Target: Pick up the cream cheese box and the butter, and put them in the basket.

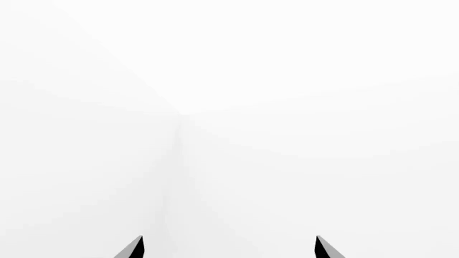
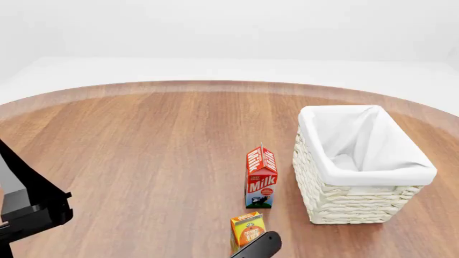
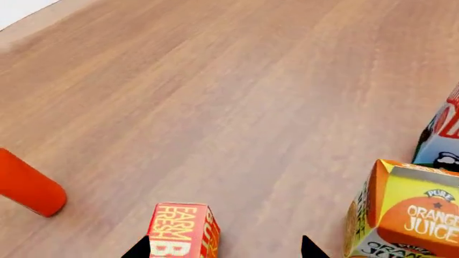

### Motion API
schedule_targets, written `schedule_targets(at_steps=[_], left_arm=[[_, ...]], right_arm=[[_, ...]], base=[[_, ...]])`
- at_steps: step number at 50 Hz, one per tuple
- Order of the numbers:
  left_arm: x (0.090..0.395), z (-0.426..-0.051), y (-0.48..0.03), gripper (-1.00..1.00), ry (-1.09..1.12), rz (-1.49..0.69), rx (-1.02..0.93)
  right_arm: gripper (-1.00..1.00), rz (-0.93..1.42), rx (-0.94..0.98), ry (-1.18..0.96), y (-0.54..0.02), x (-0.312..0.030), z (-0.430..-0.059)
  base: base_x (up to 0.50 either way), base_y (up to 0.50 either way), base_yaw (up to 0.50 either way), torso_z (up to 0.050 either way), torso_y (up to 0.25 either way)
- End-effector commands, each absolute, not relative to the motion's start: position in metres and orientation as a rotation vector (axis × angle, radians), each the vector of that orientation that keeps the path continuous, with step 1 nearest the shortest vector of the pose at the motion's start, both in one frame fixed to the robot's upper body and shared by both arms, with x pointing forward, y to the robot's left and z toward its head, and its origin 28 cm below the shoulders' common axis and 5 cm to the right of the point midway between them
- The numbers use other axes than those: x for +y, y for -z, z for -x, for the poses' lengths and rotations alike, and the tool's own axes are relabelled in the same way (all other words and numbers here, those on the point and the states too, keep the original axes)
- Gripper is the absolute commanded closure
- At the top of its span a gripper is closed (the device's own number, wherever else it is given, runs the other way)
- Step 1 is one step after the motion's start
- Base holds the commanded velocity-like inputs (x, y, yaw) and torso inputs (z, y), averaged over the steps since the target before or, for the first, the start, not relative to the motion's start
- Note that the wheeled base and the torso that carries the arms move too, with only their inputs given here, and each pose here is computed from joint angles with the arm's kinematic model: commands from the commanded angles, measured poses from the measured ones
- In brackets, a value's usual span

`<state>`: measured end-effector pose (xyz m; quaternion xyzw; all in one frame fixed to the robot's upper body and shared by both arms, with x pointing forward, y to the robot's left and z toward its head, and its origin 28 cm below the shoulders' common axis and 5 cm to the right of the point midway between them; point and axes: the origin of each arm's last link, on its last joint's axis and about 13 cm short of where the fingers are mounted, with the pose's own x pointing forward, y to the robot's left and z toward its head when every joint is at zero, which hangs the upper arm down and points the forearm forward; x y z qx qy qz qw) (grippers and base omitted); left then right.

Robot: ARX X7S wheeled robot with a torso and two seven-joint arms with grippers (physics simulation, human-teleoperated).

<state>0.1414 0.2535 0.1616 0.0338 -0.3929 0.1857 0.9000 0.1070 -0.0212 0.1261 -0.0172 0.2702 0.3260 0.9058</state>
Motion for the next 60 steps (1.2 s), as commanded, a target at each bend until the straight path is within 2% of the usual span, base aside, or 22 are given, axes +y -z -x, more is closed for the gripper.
schedule_targets(at_steps=[1,10,23,35,60], left_arm=[[0.256,-0.142,-0.162,-1.0,-0.401,-0.083,-0.817],[0.257,-0.14,-0.162,-1.0,-0.403,-0.08,-0.819],[0.257,-0.141,-0.161,-1.0,-0.401,-0.073,-0.812],[0.259,-0.141,-0.162,-1.0,-0.408,-0.066,-0.814],[0.264,-0.139,-0.165,-1.0,-0.432,-0.057,-0.821]], right_arm=[[-1.0,-0.038,0.559,-0.699,-0.118,-0.003,-0.103],[-1.0,-0.061,0.592,-0.704,-0.113,0.007,-0.097],[-1.0,-0.102,0.613,-0.668,-0.11,0.013,-0.111],[-1.0,-0.036,0.635,-0.585,-0.099,0.017,-0.123],[-1.0,0.135,0.628,-0.508,-0.077,0.029,-0.115]], base=[[0.0,0.0,0.0,0.0,0.0],[0.0,0.0,0.0,0.0,0.0],[0.0,0.0,0.0,0.0,0.0],[0.0,0.0,0.0,0.0,0.0],[0.0,0.0,0.0,0.0,0.0]])
